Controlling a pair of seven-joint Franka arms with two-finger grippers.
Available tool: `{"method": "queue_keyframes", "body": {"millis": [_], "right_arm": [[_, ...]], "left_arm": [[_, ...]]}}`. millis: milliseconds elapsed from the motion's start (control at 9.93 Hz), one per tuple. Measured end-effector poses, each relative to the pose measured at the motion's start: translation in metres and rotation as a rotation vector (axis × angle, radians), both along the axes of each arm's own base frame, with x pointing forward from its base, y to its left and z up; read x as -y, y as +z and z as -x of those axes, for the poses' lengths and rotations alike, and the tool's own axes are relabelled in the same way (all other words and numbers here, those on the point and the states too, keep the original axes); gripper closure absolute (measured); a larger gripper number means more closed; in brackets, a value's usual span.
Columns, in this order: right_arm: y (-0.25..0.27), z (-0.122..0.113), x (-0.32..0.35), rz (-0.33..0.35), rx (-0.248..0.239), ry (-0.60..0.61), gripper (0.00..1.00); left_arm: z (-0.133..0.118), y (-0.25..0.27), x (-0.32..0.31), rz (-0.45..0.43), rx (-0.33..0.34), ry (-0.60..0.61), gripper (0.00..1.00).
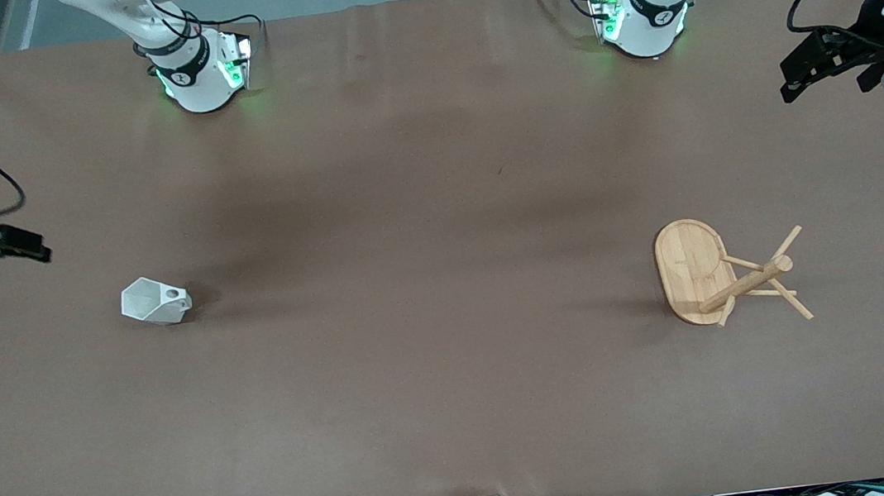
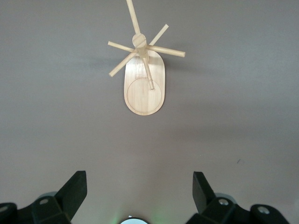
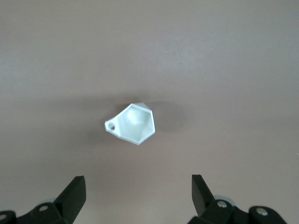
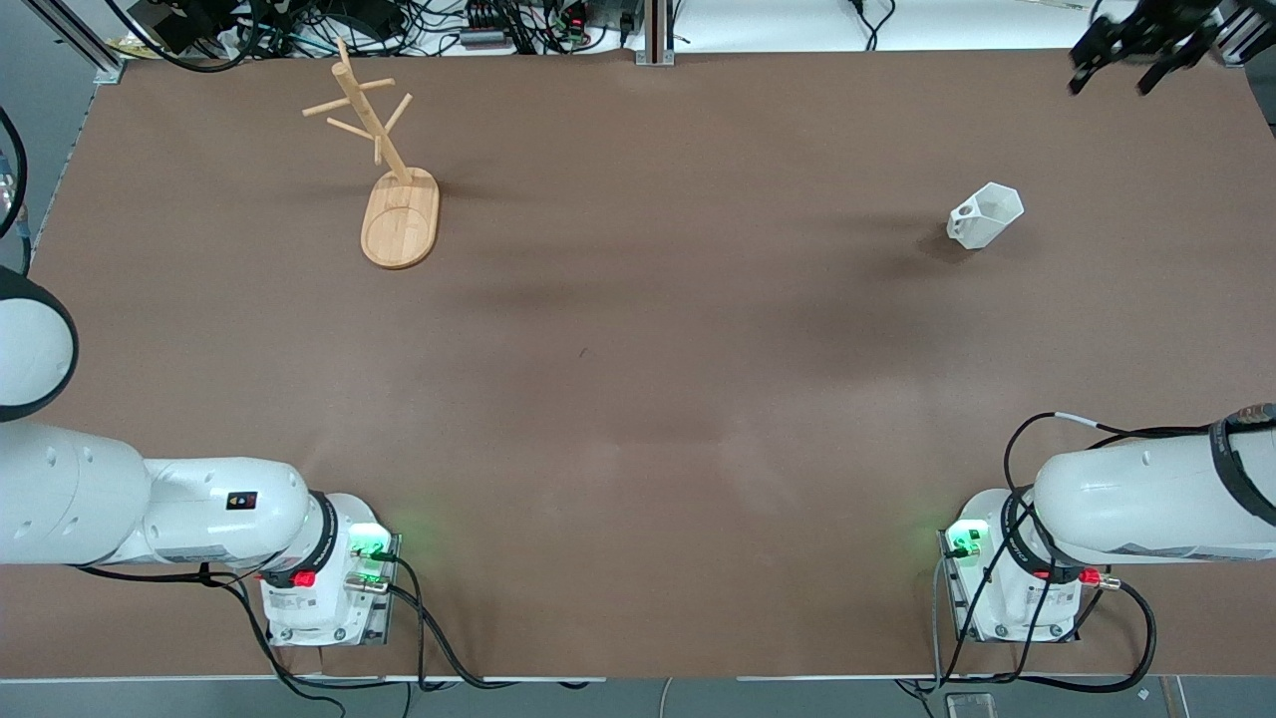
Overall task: Hang cup on rack
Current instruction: 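Reach the right gripper to the white cup and grasp it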
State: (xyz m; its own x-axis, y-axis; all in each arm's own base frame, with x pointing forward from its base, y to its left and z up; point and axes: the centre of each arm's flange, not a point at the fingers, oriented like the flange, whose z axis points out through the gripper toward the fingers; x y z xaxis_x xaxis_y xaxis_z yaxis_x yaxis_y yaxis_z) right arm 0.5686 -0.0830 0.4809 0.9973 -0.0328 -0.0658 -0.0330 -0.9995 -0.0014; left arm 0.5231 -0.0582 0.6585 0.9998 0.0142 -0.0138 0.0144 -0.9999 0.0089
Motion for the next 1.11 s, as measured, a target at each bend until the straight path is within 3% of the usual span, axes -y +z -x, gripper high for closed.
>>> {"method": "queue_keyframes", "body": {"millis": [403, 806, 1108], "right_arm": [[-0.125, -0.011, 0.012, 0.009, 0.026, 0.084, 0.0], [-0.214, 0.009, 0.012, 0.031, 0.114, 0.114, 0.04], [-0.242, 0.016, 0.007, 0.027, 0.099, 0.152, 0.22]], "left_arm": [[-0.001, -0.001, 0.0, 0.0, -0.002, 0.0, 0.0], [-0.001, 0.0, -0.002, 0.001, 0.001, 0.004, 0.0], [-0.001, 0.0, -0.002, 0.001, 0.002, 0.004, 0.0]]}}
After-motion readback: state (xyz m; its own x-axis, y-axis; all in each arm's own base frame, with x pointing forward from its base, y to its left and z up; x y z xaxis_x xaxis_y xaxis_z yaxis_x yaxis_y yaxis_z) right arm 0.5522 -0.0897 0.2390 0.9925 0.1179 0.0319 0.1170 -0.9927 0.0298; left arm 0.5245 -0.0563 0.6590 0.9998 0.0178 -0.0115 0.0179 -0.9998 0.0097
